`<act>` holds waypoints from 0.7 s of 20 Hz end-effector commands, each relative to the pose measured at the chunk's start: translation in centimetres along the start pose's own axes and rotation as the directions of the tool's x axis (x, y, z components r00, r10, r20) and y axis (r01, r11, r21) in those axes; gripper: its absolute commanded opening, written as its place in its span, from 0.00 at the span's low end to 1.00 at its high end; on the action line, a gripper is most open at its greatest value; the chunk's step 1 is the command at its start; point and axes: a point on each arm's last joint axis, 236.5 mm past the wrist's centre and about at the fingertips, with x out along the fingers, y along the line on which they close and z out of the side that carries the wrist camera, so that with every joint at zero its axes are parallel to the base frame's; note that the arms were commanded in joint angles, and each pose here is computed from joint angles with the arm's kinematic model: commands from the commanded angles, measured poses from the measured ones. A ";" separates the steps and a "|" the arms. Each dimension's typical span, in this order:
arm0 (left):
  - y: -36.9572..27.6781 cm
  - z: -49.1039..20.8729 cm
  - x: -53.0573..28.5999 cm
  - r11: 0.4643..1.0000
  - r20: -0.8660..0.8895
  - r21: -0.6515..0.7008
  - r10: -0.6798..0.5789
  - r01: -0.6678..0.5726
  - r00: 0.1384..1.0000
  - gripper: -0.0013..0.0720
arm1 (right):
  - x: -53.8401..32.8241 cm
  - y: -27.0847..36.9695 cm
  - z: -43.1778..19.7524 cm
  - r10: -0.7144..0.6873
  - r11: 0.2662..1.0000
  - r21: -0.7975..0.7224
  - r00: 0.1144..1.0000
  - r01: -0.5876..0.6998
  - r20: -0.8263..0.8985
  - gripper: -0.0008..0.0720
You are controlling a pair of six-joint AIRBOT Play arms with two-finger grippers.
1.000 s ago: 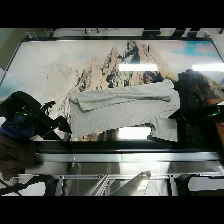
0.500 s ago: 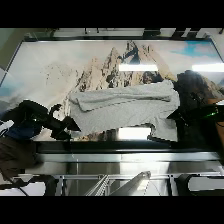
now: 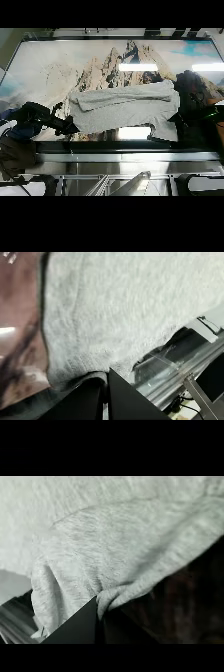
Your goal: Fold the shirts.
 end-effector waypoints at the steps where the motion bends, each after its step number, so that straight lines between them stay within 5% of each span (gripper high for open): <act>1: -1.0 -0.4 -1.0 0.998 -0.005 0.008 -0.054 0.054 0.999 0.06 | -0.8 1.7 -1.8 0.054 0.998 -0.017 0.997 -0.055 -0.063 0.03; 7: 0.5 1.0 -9.4 0.992 0.238 -0.023 -0.118 0.127 0.964 0.06 | -7.4 1.4 -3.2 -0.045 0.993 0.112 0.997 0.038 0.058 0.03; 14: -0.3 0.2 -9.0 0.992 0.203 0.039 -0.122 0.117 0.972 0.06 | -3.4 1.7 -10.4 -0.014 0.980 0.197 0.999 0.024 -0.048 0.03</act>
